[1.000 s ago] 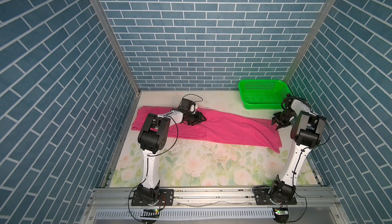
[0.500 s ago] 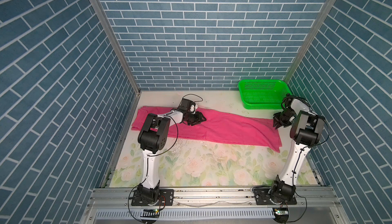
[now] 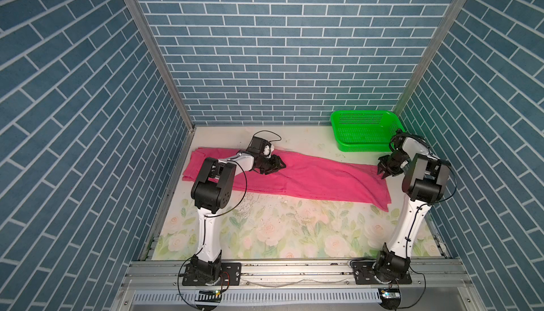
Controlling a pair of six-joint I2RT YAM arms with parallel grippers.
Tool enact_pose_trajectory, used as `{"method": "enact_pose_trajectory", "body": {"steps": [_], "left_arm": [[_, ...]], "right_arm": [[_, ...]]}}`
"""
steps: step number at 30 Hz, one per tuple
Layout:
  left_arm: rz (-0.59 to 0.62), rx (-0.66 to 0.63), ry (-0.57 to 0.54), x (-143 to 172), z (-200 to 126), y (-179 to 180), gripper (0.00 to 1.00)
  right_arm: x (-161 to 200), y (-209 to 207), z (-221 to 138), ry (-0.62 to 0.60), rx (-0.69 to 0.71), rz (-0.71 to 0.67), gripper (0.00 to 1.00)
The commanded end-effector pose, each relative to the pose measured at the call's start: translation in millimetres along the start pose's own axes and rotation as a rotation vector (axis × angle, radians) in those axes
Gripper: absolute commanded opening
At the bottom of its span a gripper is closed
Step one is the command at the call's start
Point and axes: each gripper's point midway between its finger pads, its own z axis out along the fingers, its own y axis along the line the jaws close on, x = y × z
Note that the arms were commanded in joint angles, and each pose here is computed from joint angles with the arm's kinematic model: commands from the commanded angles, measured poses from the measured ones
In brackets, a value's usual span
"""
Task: Roll up the long pants
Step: Fold the long pant at the center of the board.
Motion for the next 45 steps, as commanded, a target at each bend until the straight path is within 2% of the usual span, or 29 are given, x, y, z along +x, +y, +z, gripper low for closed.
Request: {"method": "enact_pose_trajectory", "body": {"steps": [1, 5, 7, 11, 12, 18, 27, 31, 37, 45], "left_arm": [[-0.073, -0.12, 0.046, 15.3, 2.7, 39.2, 0.55], [-0.067, -0.115, 0.043, 12.1, 2.2, 36.5, 0.55], [-0.067, -0.116, 0.045, 13.2, 1.3, 36.4, 0.55], [-0.065, -0.124, 0.052, 19.0, -1.5, 38.4, 0.55], [-0.065, -0.124, 0.053, 20.0, -2.3, 38.3, 0.55], [-0.063, -0.125, 0.05, 19.3, -4.4, 37.3, 0.55], [-0.066, -0.115, 0.042, 13.5, -0.2, 35.5, 0.55], [-0.064, -0.112, 0.042, 12.4, 1.9, 35.1, 0.55], [-0.061, -0.108, 0.042, 11.6, 3.6, 33.6, 0.55], [-0.054, -0.117, 0.046, 15.6, -0.1, 32.6, 0.55]], "right_arm": [[3.1, 2.9, 5.1, 0.002, -0.021, 0.059, 0.28], [2.2, 0.0, 12.0, 0.008, 0.015, 0.054, 0.28], [-0.4, -2.3, 15.5, 0.001, 0.034, 0.053, 0.24], [-2.8, -6.2, 27.5, 0.005, 0.071, 0.054, 0.02], [-1.5, -6.8, 29.7, 0.011, 0.079, 0.053, 0.0], [0.2, -9.3, 24.4, -0.003, 0.091, 0.043, 0.0], [21.7, -10.8, -51.7, -0.061, 0.016, 0.007, 0.0], [31.3, -18.3, -69.5, -0.066, 0.008, 0.006, 0.0], [32.2, -18.6, -77.3, -0.083, -0.007, 0.005, 0.0], [9.1, 7.6, -65.9, -0.095, -0.027, -0.007, 0.0]]}}
